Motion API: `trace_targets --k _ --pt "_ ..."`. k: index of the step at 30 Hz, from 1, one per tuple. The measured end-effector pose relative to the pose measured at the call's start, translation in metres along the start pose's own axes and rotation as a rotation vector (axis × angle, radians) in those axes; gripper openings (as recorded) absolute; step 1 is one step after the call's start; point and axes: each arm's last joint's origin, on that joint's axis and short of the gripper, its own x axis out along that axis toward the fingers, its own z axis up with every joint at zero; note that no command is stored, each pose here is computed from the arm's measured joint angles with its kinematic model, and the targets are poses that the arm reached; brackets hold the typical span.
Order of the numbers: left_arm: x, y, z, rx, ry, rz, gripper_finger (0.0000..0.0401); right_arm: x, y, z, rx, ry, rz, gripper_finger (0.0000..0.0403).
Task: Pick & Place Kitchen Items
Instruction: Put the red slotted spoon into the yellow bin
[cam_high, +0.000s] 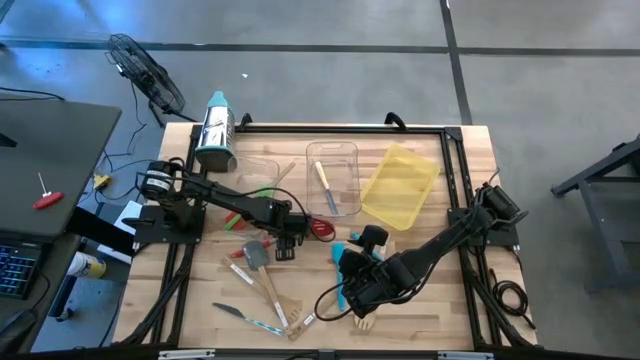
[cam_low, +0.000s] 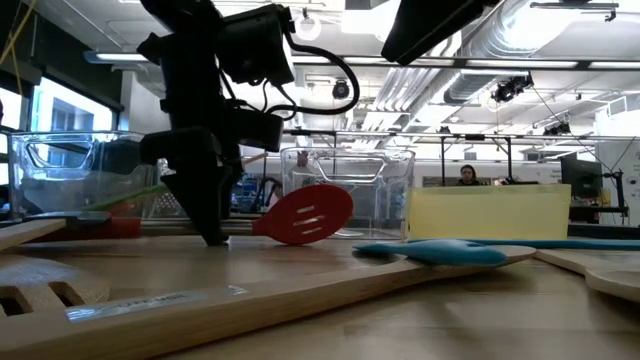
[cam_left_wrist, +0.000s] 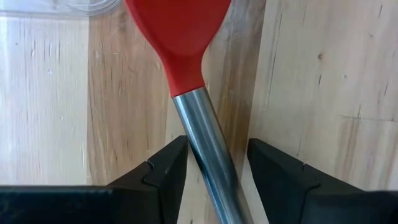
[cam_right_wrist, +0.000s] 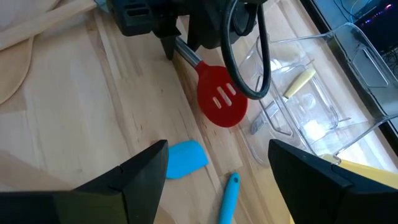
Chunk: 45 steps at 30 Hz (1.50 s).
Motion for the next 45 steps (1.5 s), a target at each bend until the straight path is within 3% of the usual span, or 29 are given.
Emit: trace_targets --k 7,14,36,45 --pt "0.0 0.0 0.0 -0.008 0.005 0.001 0.0156 0.0 0.0 0.0 0.0 0.0 0.0 0.027" --pt "0.0 0.0 -0.001 -0.056 0.006 0.001 0.0063 0.0 0.0 0.0 0.0 0.0 0.0 0.027" --pt "0.001 -0.001 -0.002 -0.075 0.03 -0.044 0.0058 0.0 0.0 0.0 0.011 0.003 0.004 0.027" --pt "-0.016 -0.006 0.012 -0.052 0.061 -0.059 0.0051 0.0 0.0 0.0 0.011 0.003 0.004 0.027"
